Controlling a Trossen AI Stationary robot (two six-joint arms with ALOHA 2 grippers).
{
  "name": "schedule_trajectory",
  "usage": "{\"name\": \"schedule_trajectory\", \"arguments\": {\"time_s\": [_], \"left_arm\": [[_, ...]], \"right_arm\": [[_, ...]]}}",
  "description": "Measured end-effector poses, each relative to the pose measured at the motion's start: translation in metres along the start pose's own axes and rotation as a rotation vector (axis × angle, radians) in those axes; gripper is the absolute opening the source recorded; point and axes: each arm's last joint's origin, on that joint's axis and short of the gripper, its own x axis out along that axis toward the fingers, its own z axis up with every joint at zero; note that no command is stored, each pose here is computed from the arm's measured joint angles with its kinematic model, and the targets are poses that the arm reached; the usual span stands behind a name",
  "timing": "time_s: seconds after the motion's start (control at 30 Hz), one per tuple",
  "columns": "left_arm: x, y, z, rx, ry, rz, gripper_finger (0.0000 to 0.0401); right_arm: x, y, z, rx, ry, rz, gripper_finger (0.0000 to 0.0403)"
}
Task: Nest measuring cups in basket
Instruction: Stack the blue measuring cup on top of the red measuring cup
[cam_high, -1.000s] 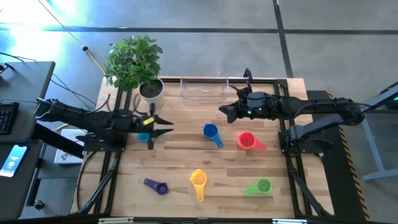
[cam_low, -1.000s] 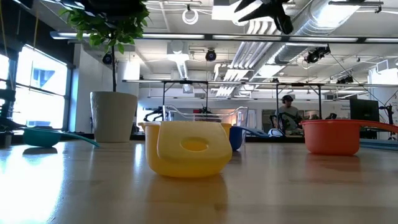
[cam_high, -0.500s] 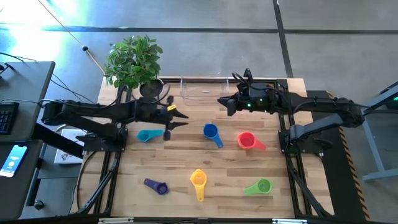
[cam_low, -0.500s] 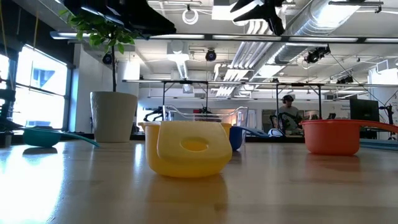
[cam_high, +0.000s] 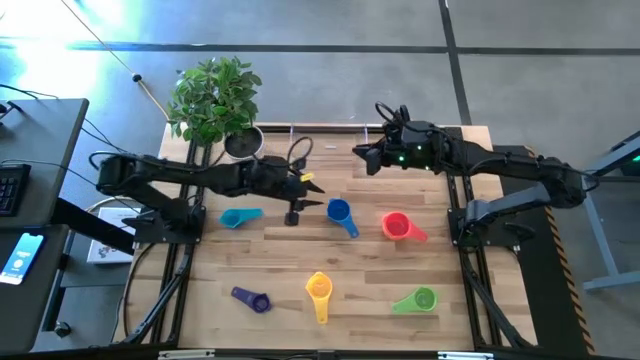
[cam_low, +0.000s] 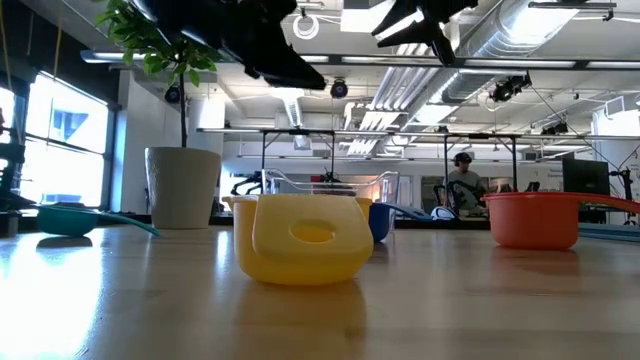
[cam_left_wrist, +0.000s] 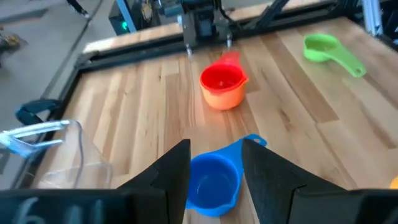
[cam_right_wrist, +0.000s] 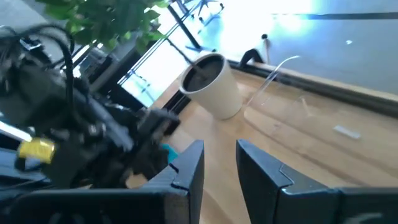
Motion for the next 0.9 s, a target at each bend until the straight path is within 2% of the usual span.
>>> {"name": "schedule_trajectory", "arguments": {"time_s": [0.43, 0.9], "left_arm": [[0.052, -0.003, -0.023, 0.054, 0.123, -0.042, 0.0127], [0.088, -0.009, -0.034, 0.049, 0.197, -0.046, 0.0127]], "right_arm": [[0.002, -0.018, 0.013, -0.032, -0.036, -0.069, 0.0085], [0.002, -0.026, 0.013, -0.036, -0.005, -0.11, 0.0085]]}}
